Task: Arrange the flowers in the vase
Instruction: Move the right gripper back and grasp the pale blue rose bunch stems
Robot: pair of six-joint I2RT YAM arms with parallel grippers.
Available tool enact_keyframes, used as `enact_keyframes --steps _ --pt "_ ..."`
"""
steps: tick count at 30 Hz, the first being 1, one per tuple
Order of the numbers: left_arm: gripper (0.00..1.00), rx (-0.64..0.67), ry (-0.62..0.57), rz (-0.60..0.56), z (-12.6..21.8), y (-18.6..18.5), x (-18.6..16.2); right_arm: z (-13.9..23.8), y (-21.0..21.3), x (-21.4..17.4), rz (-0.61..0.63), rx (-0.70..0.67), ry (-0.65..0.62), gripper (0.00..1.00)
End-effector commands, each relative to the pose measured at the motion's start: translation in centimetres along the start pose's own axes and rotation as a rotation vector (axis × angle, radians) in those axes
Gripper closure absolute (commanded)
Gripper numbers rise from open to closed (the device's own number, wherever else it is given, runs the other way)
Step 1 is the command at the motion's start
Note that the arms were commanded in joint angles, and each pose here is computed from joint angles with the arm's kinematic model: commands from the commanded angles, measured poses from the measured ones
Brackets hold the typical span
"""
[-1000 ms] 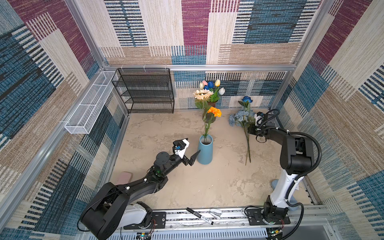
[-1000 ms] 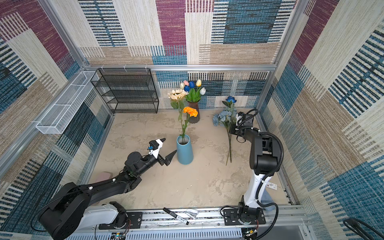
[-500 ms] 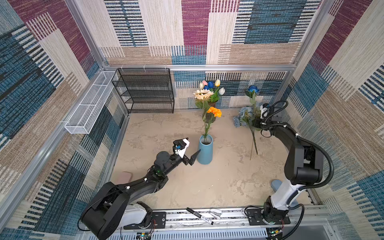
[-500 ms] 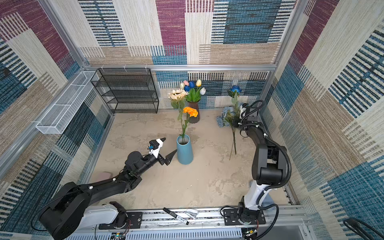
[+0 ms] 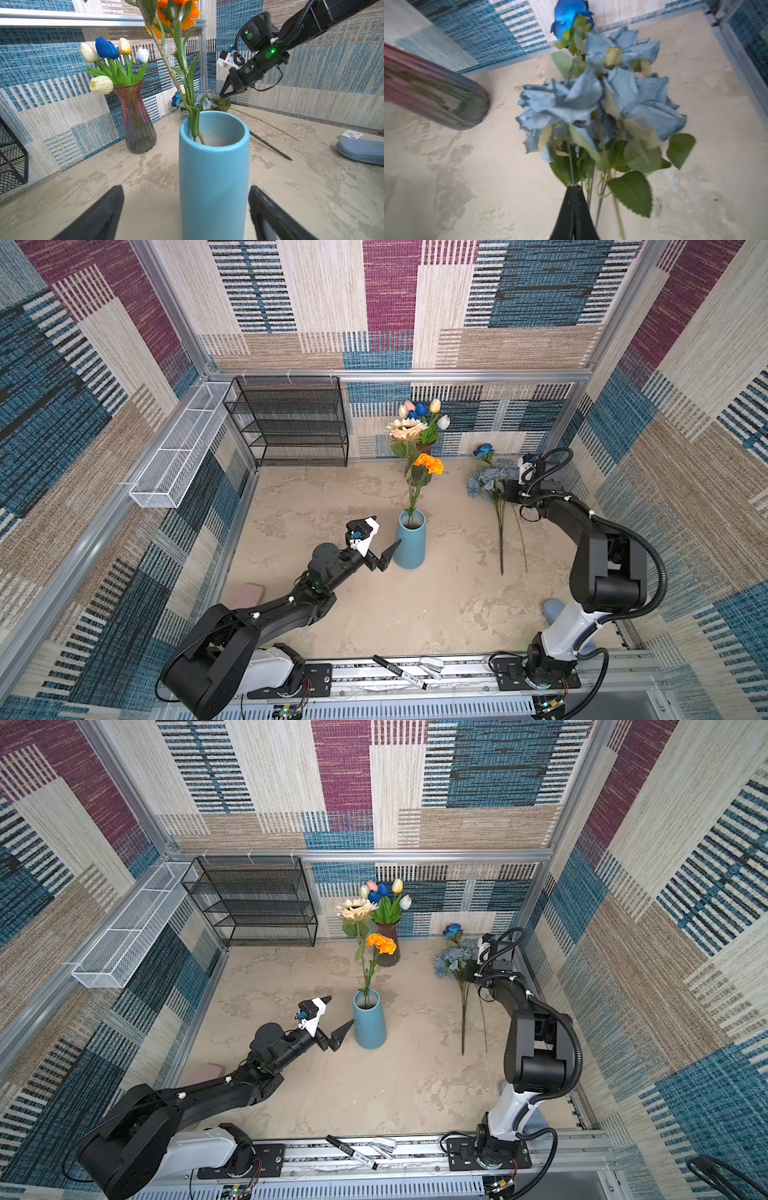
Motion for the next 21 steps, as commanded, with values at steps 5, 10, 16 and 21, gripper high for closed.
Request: enact_keyframes --steps 5,10,16,21 --pt "0.04 0.006 -0.026 -0.012 -0.3 0.2 0.5 4.6 1.5 5.2 0.014 -0.024 -0.191 0.92" --pt "0.04 0.004 -0.017 -0.012 -0.2 0.1 0.2 2.7 -3.1 2.2 -0.012 -0.219 -0.071 0.63" --pt "0.04 0.003 -0.009 -0.018 -0.1 0.1 0.0 0.7 -6.4 -1.3 0.045 -0.267 0.12 0.44" --pt "0.04 0.0 -0.011 -0.017 -0.3 0.1 0.1 -0.5 -7.2 -4.0 0.092 -0.27 0.235 0.36"
Point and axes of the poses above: each gripper's point midway between its finger pads, its own z axis back along the fingers, its own y axis along the line the jaws close on, x = y × z, the point moved 1 cm from there along z, back along the fingers, and after that the axes turned 2 degrees about -z, right-handed, at the moved point
